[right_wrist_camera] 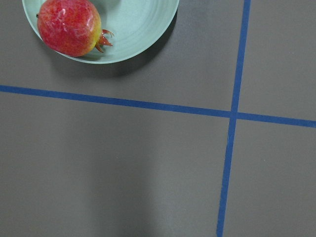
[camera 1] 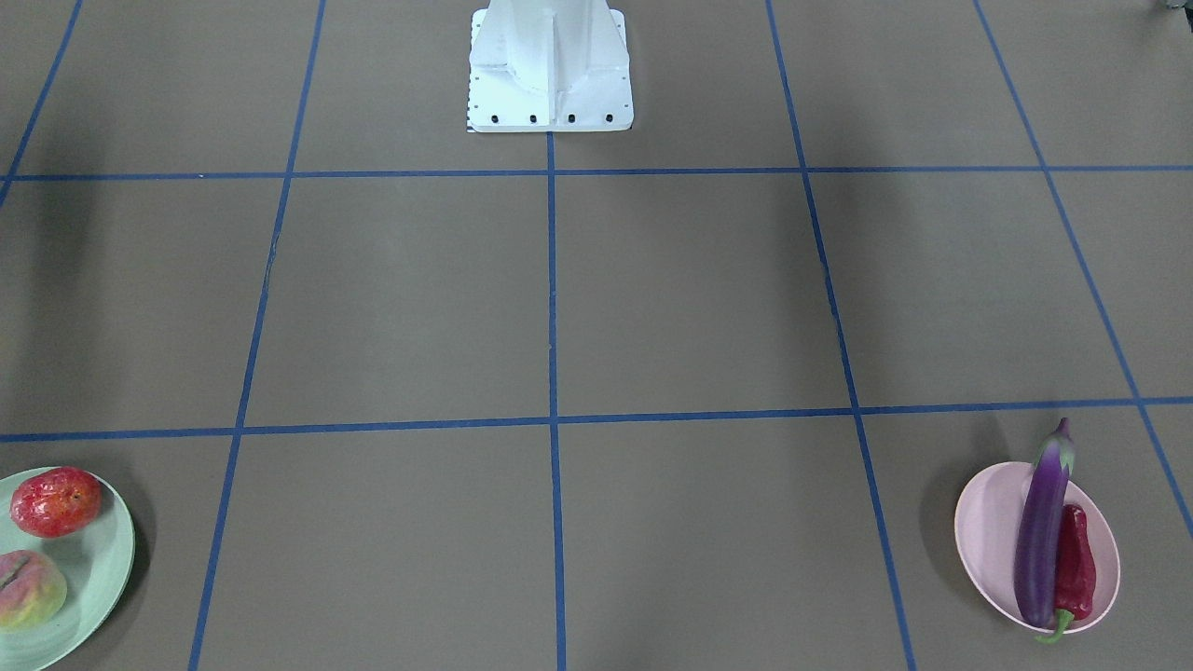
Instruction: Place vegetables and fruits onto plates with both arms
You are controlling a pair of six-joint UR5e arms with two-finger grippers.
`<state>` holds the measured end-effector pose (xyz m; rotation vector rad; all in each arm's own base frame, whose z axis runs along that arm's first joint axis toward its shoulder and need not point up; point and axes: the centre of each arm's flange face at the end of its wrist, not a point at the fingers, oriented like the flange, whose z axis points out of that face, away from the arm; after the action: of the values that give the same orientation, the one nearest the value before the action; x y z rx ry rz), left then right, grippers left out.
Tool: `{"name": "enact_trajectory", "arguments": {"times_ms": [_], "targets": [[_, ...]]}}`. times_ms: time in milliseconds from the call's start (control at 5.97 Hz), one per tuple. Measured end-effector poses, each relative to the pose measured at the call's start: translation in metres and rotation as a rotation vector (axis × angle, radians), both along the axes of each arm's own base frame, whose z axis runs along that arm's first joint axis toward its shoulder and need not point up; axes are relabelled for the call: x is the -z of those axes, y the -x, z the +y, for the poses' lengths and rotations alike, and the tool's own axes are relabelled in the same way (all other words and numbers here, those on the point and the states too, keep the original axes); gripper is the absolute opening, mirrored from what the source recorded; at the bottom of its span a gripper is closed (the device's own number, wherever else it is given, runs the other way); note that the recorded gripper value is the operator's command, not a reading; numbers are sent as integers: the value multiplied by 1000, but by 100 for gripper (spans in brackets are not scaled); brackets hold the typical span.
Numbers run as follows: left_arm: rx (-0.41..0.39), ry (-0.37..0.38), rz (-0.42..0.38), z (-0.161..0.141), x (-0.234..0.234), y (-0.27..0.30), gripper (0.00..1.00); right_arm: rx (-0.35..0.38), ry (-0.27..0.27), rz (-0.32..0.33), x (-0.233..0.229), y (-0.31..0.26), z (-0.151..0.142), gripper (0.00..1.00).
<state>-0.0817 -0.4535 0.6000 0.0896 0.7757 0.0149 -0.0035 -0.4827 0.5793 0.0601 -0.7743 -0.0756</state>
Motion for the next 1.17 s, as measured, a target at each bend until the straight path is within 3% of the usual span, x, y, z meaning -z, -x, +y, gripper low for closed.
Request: {"name": "enact_trajectory", "arguments": {"times_ms": [838,1173], "targets": [[0,-16,1,0,1,0,100,-48,42,-4,2,-1,2,100],[0,-17,1,0,1,0,100,-46,-3,-11,-1,-1,5,100]]}}
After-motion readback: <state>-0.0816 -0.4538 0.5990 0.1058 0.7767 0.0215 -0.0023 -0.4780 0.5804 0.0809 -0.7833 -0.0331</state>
